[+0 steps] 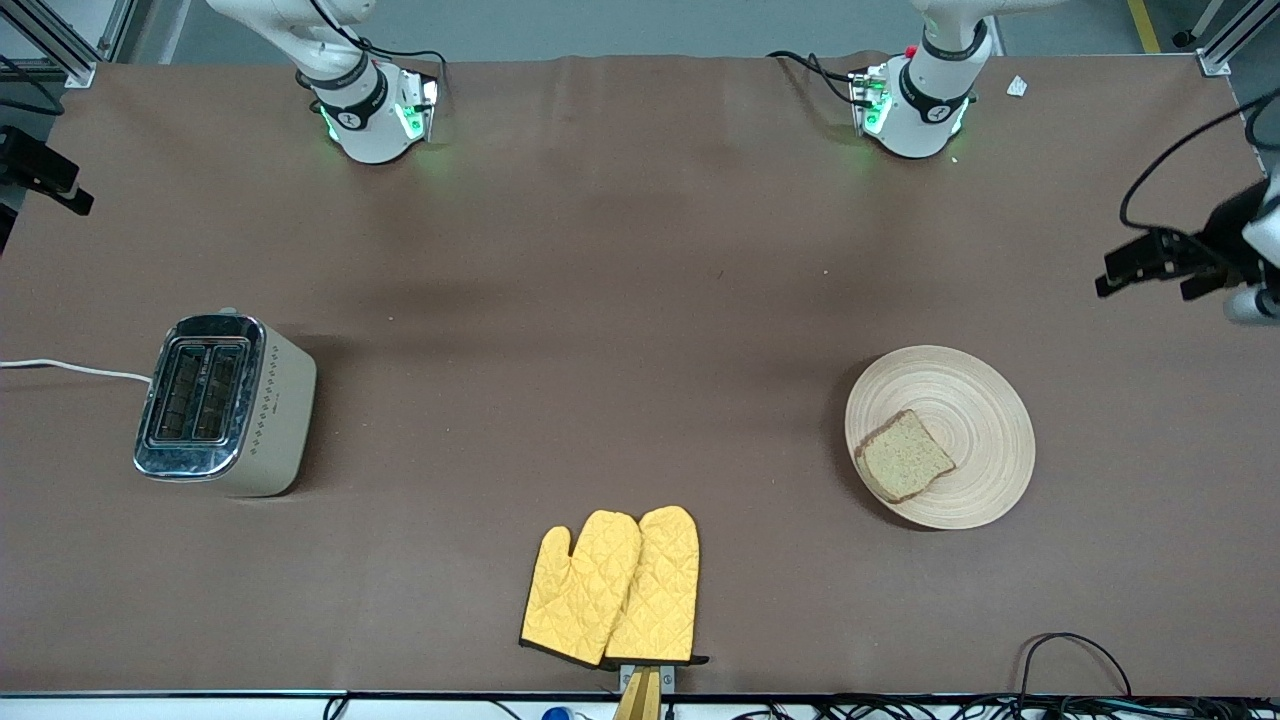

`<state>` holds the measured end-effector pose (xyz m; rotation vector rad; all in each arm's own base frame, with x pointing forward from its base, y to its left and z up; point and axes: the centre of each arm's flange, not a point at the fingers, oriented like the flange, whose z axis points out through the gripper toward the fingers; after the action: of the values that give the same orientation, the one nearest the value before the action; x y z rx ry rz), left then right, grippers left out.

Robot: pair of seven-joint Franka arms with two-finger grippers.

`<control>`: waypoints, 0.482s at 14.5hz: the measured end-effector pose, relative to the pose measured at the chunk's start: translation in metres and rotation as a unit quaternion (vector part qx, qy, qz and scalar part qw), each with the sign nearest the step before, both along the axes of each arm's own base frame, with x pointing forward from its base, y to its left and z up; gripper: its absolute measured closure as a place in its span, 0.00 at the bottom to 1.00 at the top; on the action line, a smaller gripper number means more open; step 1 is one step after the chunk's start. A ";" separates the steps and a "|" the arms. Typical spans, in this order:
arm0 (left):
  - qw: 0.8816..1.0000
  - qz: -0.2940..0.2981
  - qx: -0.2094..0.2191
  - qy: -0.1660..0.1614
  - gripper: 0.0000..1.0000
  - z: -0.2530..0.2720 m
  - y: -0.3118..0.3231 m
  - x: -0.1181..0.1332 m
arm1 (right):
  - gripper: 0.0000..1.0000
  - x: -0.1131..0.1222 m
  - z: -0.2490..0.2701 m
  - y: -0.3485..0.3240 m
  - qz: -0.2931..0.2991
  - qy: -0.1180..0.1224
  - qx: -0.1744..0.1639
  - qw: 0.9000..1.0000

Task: Move plate and put bread in toaster
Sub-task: 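Move the left gripper toward the rim of the wooden plate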

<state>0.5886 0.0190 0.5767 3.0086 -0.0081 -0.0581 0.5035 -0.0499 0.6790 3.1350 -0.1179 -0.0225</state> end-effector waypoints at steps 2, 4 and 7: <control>1.000 0.007 -0.029 0.009 0.00 -0.032 0.024 0.016 | 0.00 0.002 0.001 0.009 0.009 -0.006 -0.001 1.000; 0.998 0.007 -0.050 0.022 0.00 -0.067 0.041 0.030 | 0.00 0.004 0.002 0.024 0.023 -0.009 -0.001 1.000; 0.995 0.017 -0.090 0.031 0.00 -0.120 0.073 0.046 | 0.00 0.004 0.001 0.037 0.032 -0.006 -0.001 0.999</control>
<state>0.6349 0.0922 0.4565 2.8250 0.0425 -0.1398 0.5072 -0.0129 0.6801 3.1360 -0.0186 -0.0022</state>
